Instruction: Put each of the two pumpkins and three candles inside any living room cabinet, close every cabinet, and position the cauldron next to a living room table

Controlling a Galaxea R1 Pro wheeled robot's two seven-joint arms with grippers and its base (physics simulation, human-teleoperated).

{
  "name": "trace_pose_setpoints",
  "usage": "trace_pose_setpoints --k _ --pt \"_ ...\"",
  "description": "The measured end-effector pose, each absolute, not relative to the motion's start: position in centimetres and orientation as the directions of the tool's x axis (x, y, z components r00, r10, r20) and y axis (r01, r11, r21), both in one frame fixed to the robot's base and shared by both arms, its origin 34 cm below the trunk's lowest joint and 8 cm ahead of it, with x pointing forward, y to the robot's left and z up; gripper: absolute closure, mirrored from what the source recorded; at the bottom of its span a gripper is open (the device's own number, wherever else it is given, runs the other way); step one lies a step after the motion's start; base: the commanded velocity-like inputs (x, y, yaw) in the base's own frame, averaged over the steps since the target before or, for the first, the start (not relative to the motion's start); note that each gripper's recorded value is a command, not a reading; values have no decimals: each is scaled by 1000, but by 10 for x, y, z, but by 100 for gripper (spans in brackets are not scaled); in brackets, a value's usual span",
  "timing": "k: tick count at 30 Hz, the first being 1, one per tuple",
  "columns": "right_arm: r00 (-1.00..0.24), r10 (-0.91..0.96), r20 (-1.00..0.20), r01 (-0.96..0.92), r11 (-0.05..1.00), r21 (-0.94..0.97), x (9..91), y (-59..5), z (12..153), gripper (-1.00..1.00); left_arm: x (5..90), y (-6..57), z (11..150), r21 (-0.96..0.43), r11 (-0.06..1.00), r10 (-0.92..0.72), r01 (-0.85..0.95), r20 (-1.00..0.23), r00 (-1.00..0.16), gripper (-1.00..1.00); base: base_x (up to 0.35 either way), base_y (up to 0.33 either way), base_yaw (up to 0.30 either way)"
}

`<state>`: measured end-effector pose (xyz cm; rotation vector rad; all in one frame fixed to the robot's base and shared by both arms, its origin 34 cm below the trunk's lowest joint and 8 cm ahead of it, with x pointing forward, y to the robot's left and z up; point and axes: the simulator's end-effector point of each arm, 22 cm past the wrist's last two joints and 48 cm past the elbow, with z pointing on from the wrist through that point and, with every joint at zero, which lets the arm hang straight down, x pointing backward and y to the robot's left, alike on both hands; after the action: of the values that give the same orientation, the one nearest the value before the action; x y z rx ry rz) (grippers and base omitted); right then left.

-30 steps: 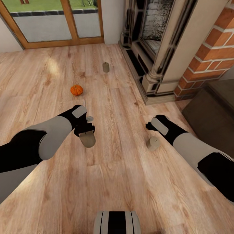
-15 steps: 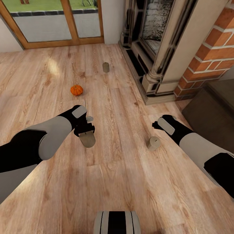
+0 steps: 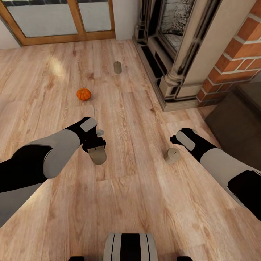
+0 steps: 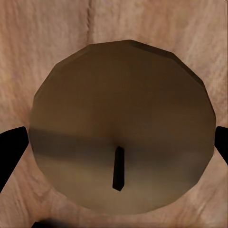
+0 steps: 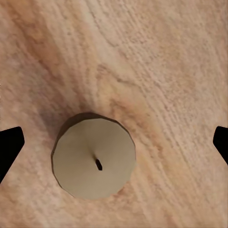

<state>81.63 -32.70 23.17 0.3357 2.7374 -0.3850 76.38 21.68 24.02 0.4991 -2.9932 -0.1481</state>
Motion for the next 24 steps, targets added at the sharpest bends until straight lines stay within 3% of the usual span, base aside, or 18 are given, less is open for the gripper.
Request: trace_pose_setpoints --k 24 --pt "-915 175 -364 236 963 -130 819 -291 225 -100 789 223 257 87 946 -316 -312 38 -948 100 0 0 0"
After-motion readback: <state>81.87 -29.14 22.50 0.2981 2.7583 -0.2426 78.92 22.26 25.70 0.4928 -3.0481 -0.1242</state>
